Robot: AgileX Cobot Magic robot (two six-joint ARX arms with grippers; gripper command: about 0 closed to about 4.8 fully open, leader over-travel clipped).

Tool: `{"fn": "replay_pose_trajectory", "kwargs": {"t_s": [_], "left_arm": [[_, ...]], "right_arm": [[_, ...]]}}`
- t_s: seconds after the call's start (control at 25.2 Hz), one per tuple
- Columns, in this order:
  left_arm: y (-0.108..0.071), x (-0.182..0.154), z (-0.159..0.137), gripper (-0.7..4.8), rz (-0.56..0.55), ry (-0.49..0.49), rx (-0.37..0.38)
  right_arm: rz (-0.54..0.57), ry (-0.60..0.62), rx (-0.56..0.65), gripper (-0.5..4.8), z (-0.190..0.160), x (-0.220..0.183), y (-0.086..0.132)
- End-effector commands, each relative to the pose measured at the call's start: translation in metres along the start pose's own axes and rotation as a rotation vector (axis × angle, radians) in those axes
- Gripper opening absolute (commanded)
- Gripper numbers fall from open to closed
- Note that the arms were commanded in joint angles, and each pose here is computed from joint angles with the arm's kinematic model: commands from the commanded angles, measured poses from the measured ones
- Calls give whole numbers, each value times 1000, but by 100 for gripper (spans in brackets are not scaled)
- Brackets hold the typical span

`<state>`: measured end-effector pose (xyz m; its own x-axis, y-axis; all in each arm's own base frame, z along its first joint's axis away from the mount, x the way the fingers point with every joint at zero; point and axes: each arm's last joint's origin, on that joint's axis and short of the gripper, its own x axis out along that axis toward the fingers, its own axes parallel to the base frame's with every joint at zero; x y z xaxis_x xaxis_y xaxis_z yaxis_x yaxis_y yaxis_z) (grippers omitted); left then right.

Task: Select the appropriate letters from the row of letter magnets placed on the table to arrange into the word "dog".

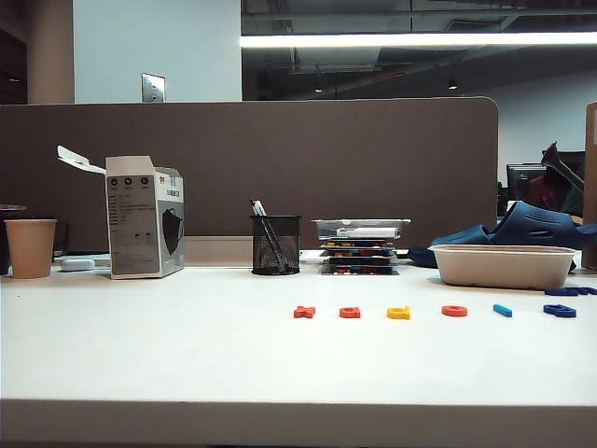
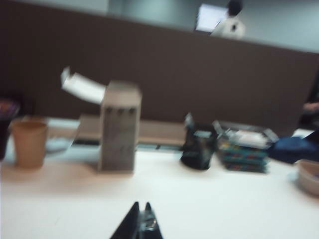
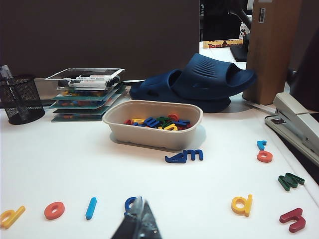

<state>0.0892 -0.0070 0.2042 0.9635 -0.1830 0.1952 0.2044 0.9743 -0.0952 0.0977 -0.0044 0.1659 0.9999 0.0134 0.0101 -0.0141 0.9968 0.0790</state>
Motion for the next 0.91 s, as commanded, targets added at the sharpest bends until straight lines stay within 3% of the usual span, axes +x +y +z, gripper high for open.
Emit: {"fn": "replay_pose_trajectory", "kwargs": {"t_s": [0.04, 0.2, 0.4, 0.75, 0.91], "left_arm": [[-5, -4, 24, -5, -56, -9, -1], [-13, -16, 57, -5, -83, 61, -13], [-22, -31, 103, -5, -96, 225, -55], [-34, -20, 186, -5, -147, 393, -285], [-39, -9, 221, -5, -161, 513, -383]], "right_arm": [[4, -25, -5, -5, 1, 0, 0], [3, -25, -5, -5, 1, 0, 0], [3, -26, -4, -5, 1, 0, 0], [3, -27, -5, -5, 2, 0, 0], [0, -27, -4, -5, 2, 0, 0]]}}
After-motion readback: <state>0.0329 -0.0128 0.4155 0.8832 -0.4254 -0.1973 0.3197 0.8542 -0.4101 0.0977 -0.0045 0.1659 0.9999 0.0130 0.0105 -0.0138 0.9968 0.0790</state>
